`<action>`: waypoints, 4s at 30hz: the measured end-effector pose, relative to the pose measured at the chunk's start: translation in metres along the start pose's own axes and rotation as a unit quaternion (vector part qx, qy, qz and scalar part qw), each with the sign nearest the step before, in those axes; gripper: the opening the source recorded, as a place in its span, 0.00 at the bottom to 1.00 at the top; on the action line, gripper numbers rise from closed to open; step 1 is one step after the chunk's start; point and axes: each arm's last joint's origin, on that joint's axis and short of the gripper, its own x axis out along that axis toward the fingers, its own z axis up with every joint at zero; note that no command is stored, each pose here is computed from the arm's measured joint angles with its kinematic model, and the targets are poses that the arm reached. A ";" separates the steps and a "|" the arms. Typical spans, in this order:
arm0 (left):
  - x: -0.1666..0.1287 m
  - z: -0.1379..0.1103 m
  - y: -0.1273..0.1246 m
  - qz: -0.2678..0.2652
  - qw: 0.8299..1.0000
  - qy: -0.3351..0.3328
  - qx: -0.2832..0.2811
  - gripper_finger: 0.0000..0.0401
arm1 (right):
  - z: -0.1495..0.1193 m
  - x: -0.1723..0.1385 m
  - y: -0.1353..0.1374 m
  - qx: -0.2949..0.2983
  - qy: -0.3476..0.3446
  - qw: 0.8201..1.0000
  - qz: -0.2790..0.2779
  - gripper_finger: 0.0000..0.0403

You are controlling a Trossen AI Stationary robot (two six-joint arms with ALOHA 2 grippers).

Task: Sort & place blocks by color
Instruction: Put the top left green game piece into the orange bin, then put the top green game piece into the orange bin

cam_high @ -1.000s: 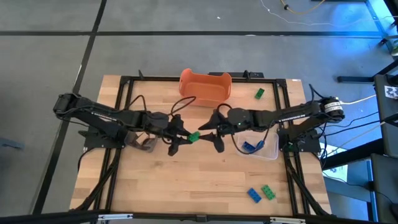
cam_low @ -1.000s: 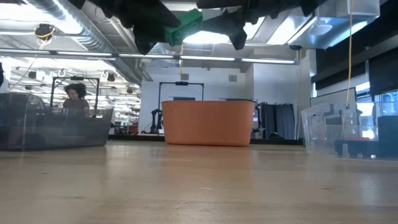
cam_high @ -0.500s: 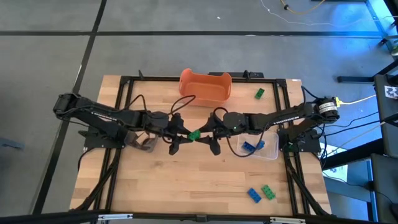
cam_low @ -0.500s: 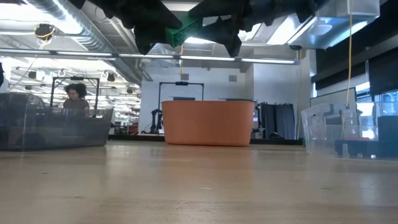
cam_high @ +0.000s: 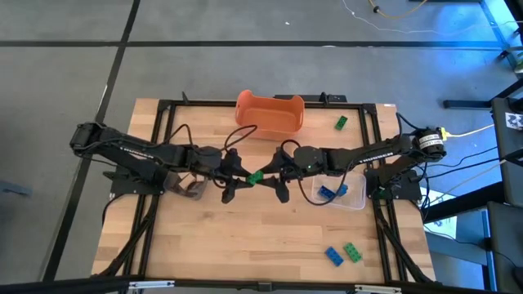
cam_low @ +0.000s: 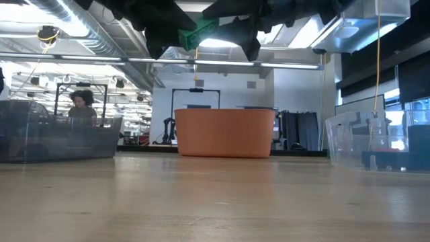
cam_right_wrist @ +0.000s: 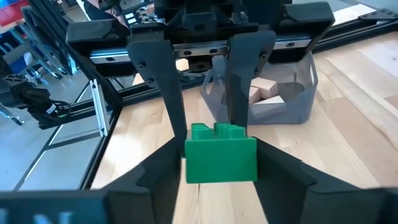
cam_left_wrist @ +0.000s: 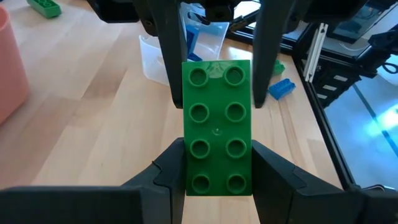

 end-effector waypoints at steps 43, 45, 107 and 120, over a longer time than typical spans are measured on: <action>-0.151 0.008 0.037 0.014 0.931 -0.360 -0.053 0.71 | -0.014 -0.162 -0.018 0.081 -0.192 0.975 -0.079 0.35; -0.150 0.008 0.038 0.014 0.932 -0.359 -0.053 0.71 | -0.014 -0.162 -0.018 0.082 -0.191 0.975 -0.079 0.35; -0.160 0.009 0.037 0.033 0.919 -0.387 -0.071 0.71 | 0.077 -0.075 -0.111 0.102 0.128 0.947 -0.275 0.83; -0.160 0.009 0.037 0.024 0.920 -0.384 -0.072 0.71 | 0.038 -0.117 -0.007 0.123 -0.064 0.978 -0.156 0.82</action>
